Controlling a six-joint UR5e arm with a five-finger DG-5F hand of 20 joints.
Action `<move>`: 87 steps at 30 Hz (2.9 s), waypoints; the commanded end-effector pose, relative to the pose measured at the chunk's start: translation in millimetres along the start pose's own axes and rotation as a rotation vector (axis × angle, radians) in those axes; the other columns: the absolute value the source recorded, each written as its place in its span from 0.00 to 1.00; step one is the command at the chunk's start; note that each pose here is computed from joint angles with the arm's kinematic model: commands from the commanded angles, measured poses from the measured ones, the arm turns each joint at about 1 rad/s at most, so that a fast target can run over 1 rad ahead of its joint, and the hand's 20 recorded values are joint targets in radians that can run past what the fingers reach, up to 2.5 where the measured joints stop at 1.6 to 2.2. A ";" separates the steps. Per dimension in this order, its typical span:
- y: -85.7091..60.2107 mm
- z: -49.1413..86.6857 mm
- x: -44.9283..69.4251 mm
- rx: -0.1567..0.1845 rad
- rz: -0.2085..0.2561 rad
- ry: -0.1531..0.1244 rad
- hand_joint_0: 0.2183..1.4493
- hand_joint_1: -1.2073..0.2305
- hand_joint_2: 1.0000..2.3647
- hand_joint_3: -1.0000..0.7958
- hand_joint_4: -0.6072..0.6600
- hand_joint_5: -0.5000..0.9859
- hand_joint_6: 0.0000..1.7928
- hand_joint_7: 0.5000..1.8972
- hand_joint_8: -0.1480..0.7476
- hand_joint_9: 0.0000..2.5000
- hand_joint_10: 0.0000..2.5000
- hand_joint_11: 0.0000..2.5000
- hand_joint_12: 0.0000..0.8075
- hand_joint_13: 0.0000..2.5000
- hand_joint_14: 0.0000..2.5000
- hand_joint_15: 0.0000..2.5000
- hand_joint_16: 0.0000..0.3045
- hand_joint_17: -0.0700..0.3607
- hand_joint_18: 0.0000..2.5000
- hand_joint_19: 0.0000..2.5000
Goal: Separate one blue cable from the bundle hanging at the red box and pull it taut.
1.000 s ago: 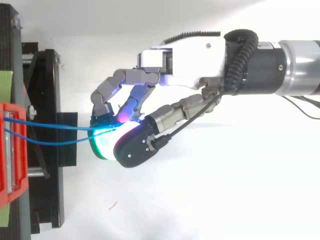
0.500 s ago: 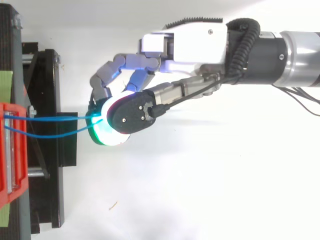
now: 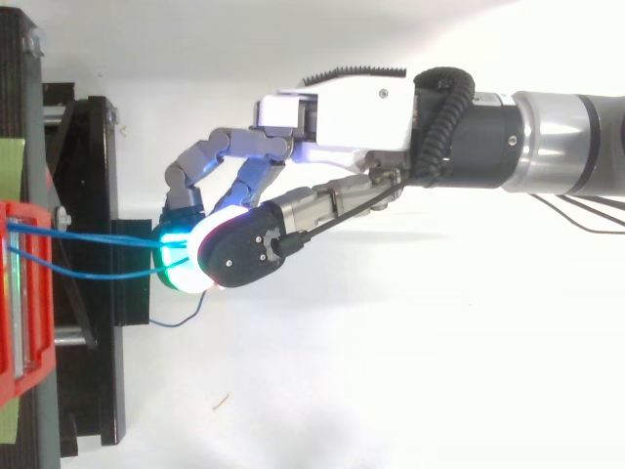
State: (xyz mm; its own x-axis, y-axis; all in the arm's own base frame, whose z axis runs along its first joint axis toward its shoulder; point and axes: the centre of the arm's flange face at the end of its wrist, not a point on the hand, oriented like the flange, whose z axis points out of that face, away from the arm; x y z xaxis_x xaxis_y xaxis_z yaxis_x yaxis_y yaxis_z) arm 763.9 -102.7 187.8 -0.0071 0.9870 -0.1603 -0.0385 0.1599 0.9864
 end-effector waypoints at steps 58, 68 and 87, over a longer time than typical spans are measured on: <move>33.5 -10.8 -13.2 0.056 -0.023 0.056 0.41 0.25 0.01 0.38 0.60 0.19 0.52 0.36 0.56 0.37 0.01 0.33 0.49 0.38 0.01 0.19 0.15 0.40 0.36 0.16; 33.1 -11.2 -11.9 0.062 -0.019 0.058 0.46 0.22 0.00 0.28 0.61 0.20 0.52 0.36 0.56 0.39 0.01 0.34 0.47 0.38 0.01 0.19 0.15 0.39 0.36 0.16; 34.7 -9.3 -13.6 0.043 -0.011 0.050 0.31 0.44 0.00 0.31 0.61 0.23 0.47 0.43 0.57 0.40 0.01 0.30 0.48 0.37 0.01 0.20 0.15 0.41 0.36 0.21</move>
State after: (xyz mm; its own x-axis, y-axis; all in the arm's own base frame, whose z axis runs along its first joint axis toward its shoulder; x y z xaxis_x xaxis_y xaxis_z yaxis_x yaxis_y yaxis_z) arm 753.0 -110.2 223.4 -0.0587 0.9828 -0.1751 0.0081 0.1759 0.9844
